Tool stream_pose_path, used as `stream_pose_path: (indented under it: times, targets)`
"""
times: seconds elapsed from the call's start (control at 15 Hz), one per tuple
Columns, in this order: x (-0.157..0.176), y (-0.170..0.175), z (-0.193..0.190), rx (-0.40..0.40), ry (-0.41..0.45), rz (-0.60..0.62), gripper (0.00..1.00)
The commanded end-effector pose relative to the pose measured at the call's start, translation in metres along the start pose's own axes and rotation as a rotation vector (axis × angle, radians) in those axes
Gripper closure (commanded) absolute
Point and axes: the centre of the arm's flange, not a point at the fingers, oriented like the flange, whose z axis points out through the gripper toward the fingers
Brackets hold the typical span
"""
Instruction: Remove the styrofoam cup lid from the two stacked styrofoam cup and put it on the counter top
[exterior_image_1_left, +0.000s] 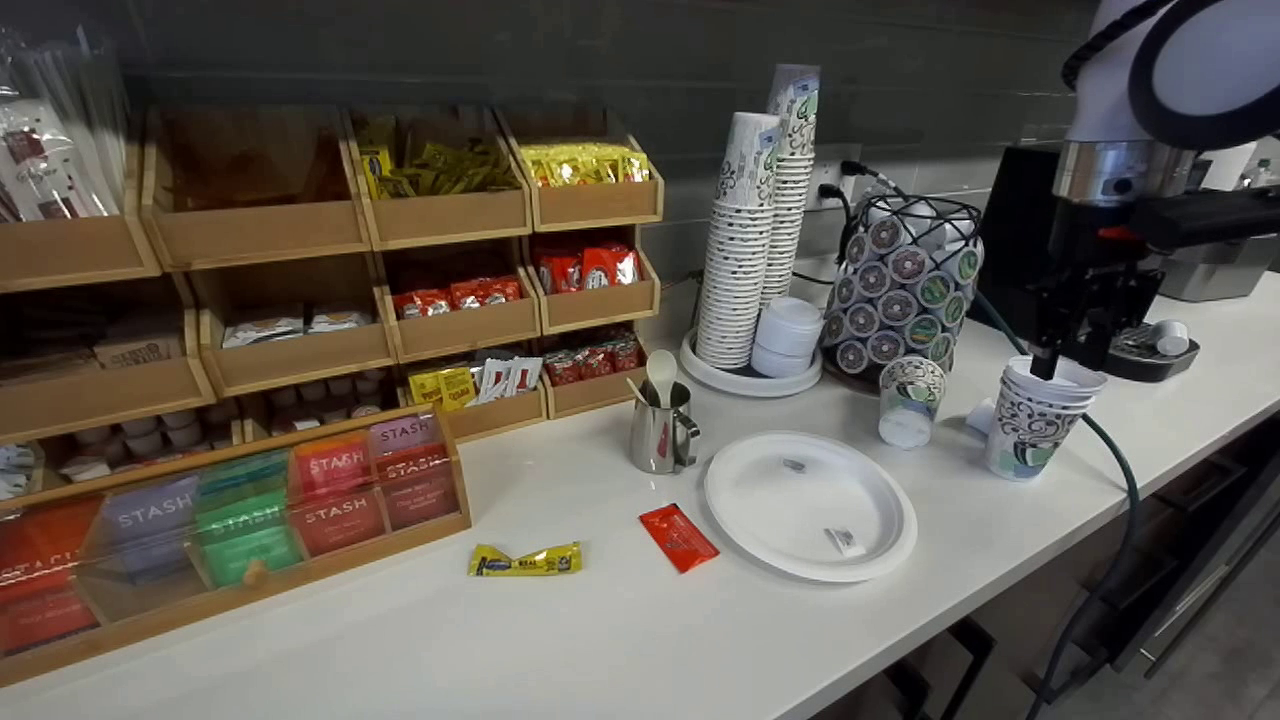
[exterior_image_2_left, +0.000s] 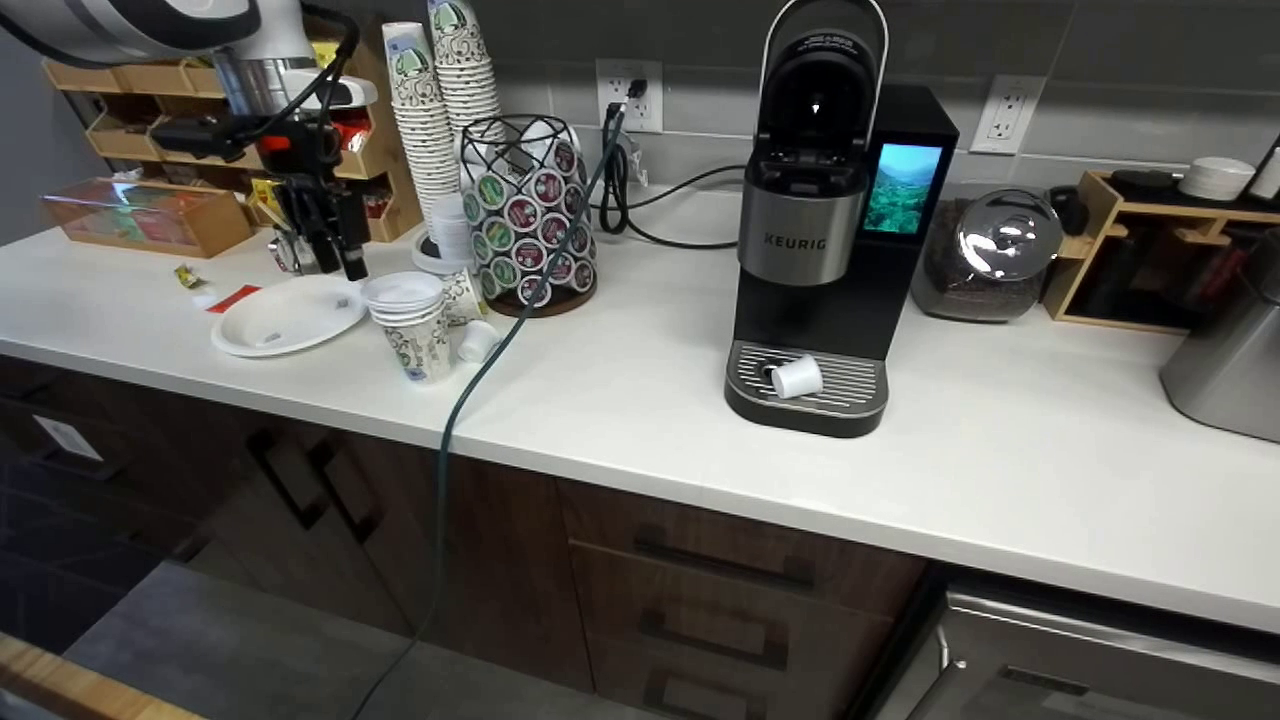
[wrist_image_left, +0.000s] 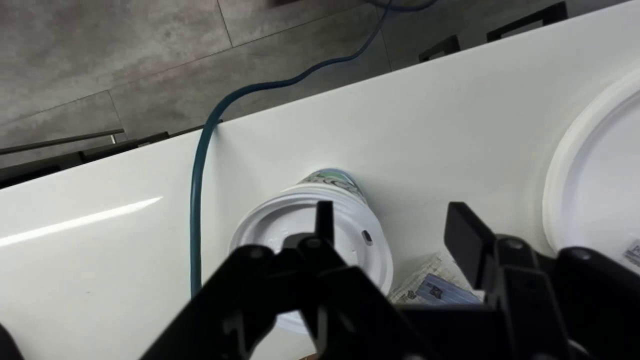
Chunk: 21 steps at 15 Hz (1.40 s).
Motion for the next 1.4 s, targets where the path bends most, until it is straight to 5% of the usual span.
stream_pose_path:
  times: [0.0, 0.2, 0.33, 0.4, 0.67, 1.33]
  targets:
    - [0.023, -0.004, 0.014, -0.028, -0.010, 0.036, 0.27]
    - [0.030, -0.004, 0.022, -0.025, -0.024, 0.049, 0.39]
    - [0.033, -0.004, 0.026, -0.027, -0.029, 0.055, 0.63]
    - [0.035, -0.004, 0.028, -0.027, -0.033, 0.058, 0.64]
    - [0.037, -0.004, 0.033, -0.028, -0.040, 0.065, 0.96]
    - [0.009, -0.002, -0.024, -0.051, 0.065, 0.170, 1.00]
